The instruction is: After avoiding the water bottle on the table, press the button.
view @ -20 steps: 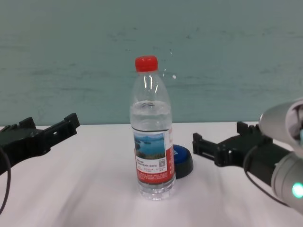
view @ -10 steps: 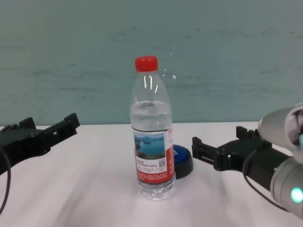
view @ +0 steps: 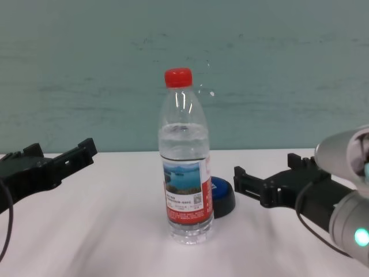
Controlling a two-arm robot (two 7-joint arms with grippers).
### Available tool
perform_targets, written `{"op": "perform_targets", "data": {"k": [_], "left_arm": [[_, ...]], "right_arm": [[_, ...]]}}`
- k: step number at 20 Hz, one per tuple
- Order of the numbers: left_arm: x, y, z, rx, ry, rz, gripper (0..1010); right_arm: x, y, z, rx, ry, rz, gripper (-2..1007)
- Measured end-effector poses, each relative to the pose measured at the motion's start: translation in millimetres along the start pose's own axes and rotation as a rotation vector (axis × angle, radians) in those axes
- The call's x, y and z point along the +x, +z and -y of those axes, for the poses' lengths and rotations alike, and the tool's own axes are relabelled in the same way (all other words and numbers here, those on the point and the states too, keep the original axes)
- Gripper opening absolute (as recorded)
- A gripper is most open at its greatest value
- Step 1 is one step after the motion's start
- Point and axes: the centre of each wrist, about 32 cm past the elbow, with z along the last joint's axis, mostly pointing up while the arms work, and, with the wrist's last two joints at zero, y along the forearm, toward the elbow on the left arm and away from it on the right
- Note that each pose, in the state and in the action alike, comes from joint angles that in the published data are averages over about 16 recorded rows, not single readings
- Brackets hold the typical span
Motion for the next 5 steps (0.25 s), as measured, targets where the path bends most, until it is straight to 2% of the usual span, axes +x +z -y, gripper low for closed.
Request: {"op": "perform_targets", "data": {"k": [5], "left_arm": [[0.0,0.0,0.0,0.000,0.000,0.000,1010]], "right_arm": [[0.1,0.1,0.0,0.000,0.000,0.001,1004]]}}
